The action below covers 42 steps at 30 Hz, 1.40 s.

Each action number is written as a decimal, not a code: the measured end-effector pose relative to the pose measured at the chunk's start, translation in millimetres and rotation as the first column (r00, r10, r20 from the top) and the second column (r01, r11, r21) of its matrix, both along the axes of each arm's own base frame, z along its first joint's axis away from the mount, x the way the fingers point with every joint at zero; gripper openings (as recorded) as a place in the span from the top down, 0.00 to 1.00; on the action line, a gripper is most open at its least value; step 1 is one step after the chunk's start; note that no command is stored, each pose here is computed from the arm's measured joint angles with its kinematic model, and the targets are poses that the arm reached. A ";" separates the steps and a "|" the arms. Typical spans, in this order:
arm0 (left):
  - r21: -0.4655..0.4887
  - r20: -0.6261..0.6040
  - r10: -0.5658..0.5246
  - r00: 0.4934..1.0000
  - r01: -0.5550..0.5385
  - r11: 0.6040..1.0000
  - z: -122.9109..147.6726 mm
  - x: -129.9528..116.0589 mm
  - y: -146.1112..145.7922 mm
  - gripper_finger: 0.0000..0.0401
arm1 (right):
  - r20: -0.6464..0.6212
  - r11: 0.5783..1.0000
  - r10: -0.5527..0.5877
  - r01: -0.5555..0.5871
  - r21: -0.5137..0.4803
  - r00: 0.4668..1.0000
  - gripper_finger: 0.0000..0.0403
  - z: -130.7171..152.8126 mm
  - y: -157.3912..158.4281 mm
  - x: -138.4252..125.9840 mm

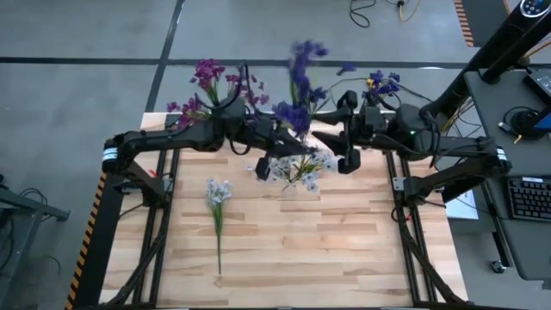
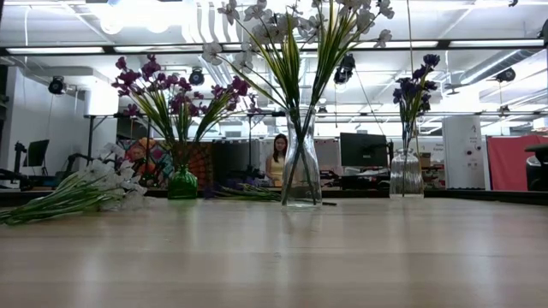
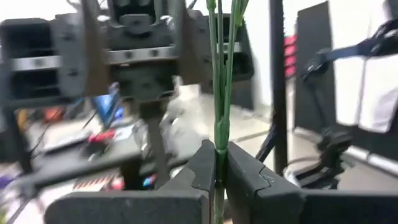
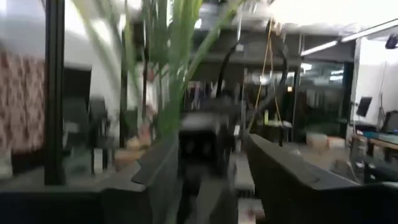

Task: Sort flowers into vase by color
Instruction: Put the bottom blue flowers into the top transparent flower vase

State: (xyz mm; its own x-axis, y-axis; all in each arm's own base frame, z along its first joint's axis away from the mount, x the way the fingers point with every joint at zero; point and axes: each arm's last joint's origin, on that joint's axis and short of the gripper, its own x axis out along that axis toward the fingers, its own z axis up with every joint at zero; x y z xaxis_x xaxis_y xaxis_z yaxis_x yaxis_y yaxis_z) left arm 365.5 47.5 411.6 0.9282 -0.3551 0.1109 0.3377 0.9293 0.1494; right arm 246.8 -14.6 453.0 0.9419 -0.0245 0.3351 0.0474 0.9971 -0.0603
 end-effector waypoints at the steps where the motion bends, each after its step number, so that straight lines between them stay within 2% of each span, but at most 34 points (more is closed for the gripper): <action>1: 0.008 -0.021 0.033 0.999 -0.032 0.999 0.6 -3.0 0.3 0.99 | -0.037 1.000 -0.003 0.002 -0.020 0.999 0.53 -2.4 0.9 -1.0; 6: 0.061 -0.130 0.232 0.964 -0.226 0.972 -2.0 -13.0 1.7 0.99 | -0.188 0.992 -0.019 -0.004 -0.126 0.982 0.47 -15.6 9.6 -0.4; 10: 0.098 -0.154 0.330 0.931 -0.318 0.943 -1.5 -19.5 3.5 0.99 | -0.201 0.983 -0.107 0.073 -0.169 0.974 0.46 -19.6 15.3 5.8; 14: 0.102 -0.174 0.333 0.927 -0.320 0.942 -4.1 -19.7 3.7 0.99 | -0.204 0.964 -0.216 0.175 -0.198 0.955 0.47 -21.8 16.0 9.9; 27: 0.097 -0.161 0.334 0.929 -0.322 0.942 -2.9 -19.4 3.6 0.99 | -0.104 0.955 -0.239 0.214 -0.204 0.965 0.48 -18.9 15.4 22.7; 31: 0.096 -0.158 0.334 0.929 -0.323 0.942 -2.6 -19.4 3.6 0.99 | -0.108 0.951 -0.258 0.233 -0.202 0.960 0.55 -19.4 14.8 23.3; 42: 0.095 -0.156 0.335 0.929 -0.323 0.941 -2.5 -19.2 3.7 0.98 | -0.107 0.949 -0.262 0.235 -0.209 0.959 0.94 -19.5 14.8 23.3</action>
